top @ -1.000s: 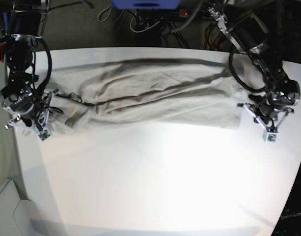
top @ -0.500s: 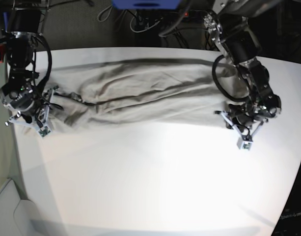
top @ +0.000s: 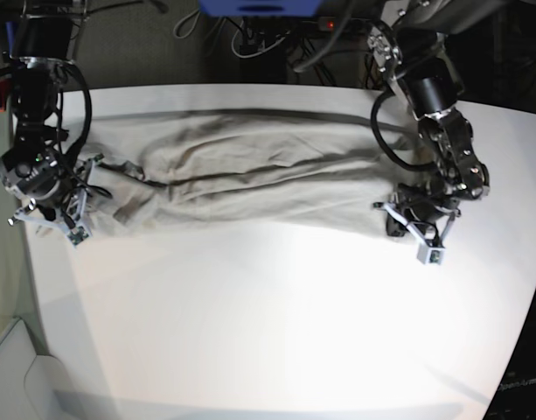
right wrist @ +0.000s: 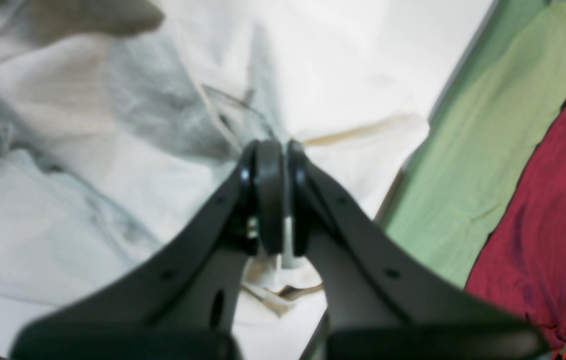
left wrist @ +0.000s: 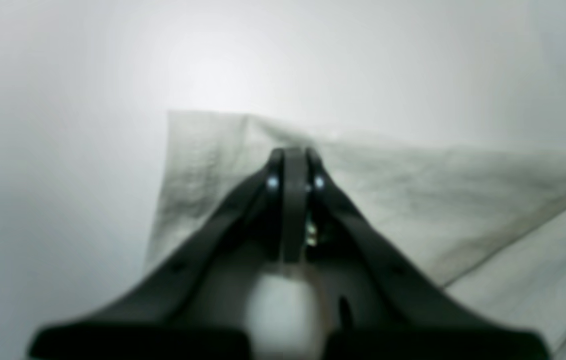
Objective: Layout the t-shirt on the table in an organized manner, then fold the t-shirt properly
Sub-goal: 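Lift the strip end with the left gripper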
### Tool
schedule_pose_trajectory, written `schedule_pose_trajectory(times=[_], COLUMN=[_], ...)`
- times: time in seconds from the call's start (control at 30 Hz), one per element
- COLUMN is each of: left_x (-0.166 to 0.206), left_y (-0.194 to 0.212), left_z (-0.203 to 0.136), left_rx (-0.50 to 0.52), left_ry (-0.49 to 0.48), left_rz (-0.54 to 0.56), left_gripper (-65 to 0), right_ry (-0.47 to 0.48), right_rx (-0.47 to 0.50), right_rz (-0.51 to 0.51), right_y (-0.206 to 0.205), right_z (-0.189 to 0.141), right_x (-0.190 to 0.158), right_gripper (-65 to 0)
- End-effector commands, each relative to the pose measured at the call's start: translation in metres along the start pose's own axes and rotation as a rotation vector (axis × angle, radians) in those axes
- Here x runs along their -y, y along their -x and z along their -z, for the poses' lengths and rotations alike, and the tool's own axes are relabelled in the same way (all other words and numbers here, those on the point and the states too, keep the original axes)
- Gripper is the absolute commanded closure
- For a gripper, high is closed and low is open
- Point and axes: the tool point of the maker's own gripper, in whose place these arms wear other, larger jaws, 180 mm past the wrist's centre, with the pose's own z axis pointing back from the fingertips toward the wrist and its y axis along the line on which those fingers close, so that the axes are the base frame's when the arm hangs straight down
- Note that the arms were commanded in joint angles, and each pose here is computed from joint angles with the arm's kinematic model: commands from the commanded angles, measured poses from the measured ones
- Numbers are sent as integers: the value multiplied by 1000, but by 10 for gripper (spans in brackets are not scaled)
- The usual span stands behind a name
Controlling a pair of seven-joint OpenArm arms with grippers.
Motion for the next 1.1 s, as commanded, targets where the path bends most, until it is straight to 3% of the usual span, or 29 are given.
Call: schedule_pose_trajectory(times=[0.0, 0.43, 0.63, 0.77, 1.07], left_x=[-5, -24, -25, -26, -32], left_y=[9, 9, 18, 17, -9], left_z=[0, -8, -9, -10, -29], left_rx=[-72, -77, -91, -91, -83], left_ry=[-21, -55, -56, -61, -120], left_rz=[27, 42, 38, 42, 98], left_gripper=[-8, -8, -8, -8, -15], right_ry=[25, 24, -37, -68, -78], right_rx=[14, -51, -135, -135, -144], right_rz=[-22, -86, -93, -80, -73], right_y=[-2, 28, 54, 62, 65], right_z=[-5, -8, 10, 18, 20], right_x=[11, 14, 2, -6, -8], right_gripper=[0, 0, 0, -6, -210])
